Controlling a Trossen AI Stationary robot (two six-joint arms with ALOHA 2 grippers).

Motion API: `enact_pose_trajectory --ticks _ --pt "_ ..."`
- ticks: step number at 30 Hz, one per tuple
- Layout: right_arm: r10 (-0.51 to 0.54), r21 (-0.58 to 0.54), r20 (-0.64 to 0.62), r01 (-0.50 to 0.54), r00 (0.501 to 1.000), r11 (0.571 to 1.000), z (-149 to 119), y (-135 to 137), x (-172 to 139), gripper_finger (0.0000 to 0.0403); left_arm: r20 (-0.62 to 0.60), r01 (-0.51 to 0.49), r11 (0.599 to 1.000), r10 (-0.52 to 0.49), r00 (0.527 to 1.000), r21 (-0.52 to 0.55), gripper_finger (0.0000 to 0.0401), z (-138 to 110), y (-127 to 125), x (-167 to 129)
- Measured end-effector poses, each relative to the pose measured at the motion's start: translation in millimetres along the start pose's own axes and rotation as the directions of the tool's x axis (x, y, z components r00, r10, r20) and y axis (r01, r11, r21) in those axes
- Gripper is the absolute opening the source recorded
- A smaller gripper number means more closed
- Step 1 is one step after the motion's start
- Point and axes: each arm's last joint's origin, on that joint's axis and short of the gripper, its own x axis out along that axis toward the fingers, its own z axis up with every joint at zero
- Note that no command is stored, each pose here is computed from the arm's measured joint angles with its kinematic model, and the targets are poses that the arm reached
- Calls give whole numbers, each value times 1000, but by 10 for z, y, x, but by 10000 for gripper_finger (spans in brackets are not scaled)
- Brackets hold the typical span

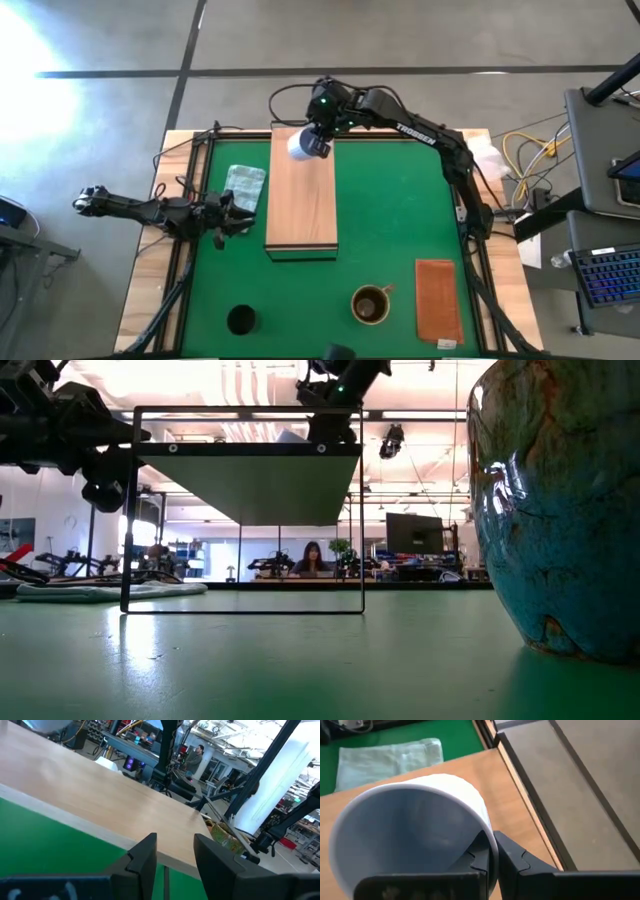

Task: Stack small to large cups/mugs on shelf
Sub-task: Put the blue mug on the shelf

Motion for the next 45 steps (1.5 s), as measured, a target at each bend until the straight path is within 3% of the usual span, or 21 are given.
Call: enact_pose_trajectory --ticks 5,8,10,13,15,16,20,23,25,28,31,32,33,35,36,37,38,41,42,44,45 --pt "-4 15 -42 4 999 1000 -39 21 -41 9 186 24 995 -4 982 -101 116 164 -53 -15" --pt "-9 21 -54 10 998 1000 -51 13 -41 9 388 69 991 -19 922 -114 116 353 -108 -73" --pt "-11 26 -49 12 999 1000 -46 11 -43 9 524 60 990 14 851 -124 116 482 -129 -137" --pt "-12 36 -14 12 1000 999 -13 12 -42 9 701 -67 989 138 699 -129 116 723 -160 -271" --pt "-11 38 14 10 1000 999 15 12 -42 9 790 -72 992 128 599 -106 116 908 -219 -377" --pt "-11 39 27 10 1000 999 27 11 -43 9 814 -65 994 109 571 -87 116 975 -249 -404" --pt "-10 42 49 8 999 999 48 6 -45 9 801 -170 985 82 592 25 116 1151 -368 -320" --pt "-10 38 52 8 999 999 51 5 -45 9 802 -341 939 231 550 -36 116 1388 -456 -239" --pt "-3 36 56 1 998 999 54 1 -45 9 769 -522 844 413 488 -122 116 1600 -517 -122" --pt "52 40 76 -56 996 998 64 -31 -46 9 737 -776 630 535 413 -22 116 1897 -614 129" --pt "103 46 85 -107 991 993 62 -82 -47 9 684 -948 295 669 292 116 116 2235 -714 219" --pt "104 50 85 -108 991 993 59 -99 -48 9 641 -965 235 725 251 113 116 2338 -744 248" --pt "101 59 82 -106 991 993 54 -119 -47 9 609 -973 209 760 225 100 116 2410 -759 296" --pt "97 65 82 -103 992 993 50 -149 -48 9 584 -972 163 777 234 172 116 2508 -771 380" --pt "94 67 84 -100 992 993 50 -166 -48 9 580 -962 170 770 266 215 116 2543 -777 385" --pt "89 71 86 -95 992 993 50 -185 -50 9 573 -950 202 760 306 240 116 2574 -780 344" --pt "78 75 88 -85 993 994 51 -204 -50 9 559 -931 261 746 362 255 115 2599 -774 292" --pt "56 110 88 -66 995 992 47 -250 -51 9 412 -808 537 697 587 242 98 2611 -656 200" --pt "54 119 93 -65 994 991 51 -253 -52 9 345 -793 565 715 608 228 88 2590 -574 164" --pt "49 132 105 -63 993 989 62 -259 -53 9 279 -800 559 750 600 218 64 2588 -427 126" --pt "49 135 109 -64 993 989 66 -258 -53 9 255 -775 588 732 632 231 52 2600 -374 142"
